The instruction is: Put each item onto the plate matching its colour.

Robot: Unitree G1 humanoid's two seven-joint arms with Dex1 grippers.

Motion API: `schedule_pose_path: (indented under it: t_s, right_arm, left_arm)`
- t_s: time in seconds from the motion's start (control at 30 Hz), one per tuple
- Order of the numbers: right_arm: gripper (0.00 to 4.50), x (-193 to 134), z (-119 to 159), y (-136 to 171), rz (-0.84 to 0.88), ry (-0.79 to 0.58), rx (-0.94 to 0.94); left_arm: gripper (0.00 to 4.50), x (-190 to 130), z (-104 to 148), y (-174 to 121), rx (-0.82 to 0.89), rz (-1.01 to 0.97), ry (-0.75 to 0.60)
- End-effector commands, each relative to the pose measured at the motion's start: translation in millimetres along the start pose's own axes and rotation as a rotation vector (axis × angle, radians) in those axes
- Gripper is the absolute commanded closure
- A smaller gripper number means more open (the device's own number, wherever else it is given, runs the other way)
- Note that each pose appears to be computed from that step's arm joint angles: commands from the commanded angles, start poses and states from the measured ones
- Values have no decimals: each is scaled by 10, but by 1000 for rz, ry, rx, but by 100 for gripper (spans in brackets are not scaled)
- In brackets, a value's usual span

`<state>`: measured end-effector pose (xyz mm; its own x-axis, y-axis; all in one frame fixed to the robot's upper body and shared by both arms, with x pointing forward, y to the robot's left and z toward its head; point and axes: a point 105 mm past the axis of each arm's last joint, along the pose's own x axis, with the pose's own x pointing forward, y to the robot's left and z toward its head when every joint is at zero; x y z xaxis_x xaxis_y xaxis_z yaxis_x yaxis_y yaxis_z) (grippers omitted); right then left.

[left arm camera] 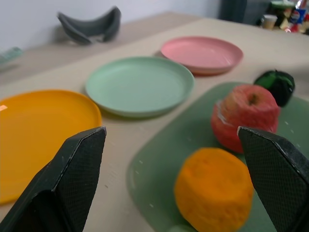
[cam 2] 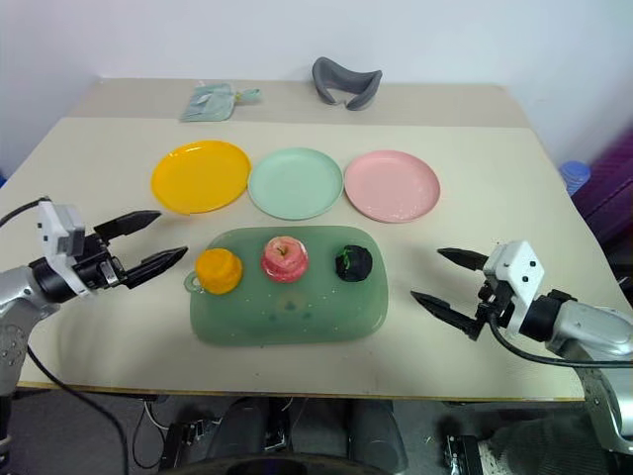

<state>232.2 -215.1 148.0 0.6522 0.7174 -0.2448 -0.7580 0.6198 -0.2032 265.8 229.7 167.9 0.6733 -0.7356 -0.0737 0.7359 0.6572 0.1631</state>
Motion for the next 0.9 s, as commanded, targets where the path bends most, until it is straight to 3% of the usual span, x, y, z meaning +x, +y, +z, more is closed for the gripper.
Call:
schedule_pose_path:
  t_s: [0.03,0.5,0.67,0.9]
  right_arm:
    - [9,18,161,33,7,-35,-37]
    - [9,224,348,-57,39,-121,-70]
    - [9,387,499,21,187,-155,-96]
    - [9,757,621,76,341,-177,-182]
  left_arm:
    - [0,-42,56,-38,36,-23,14]
    - [0,-56,-65,-164,50,-89,83]
    - [0,14,-81,-312,20,-141,118]
    - [0,139,-61,-282,47,-111,132]
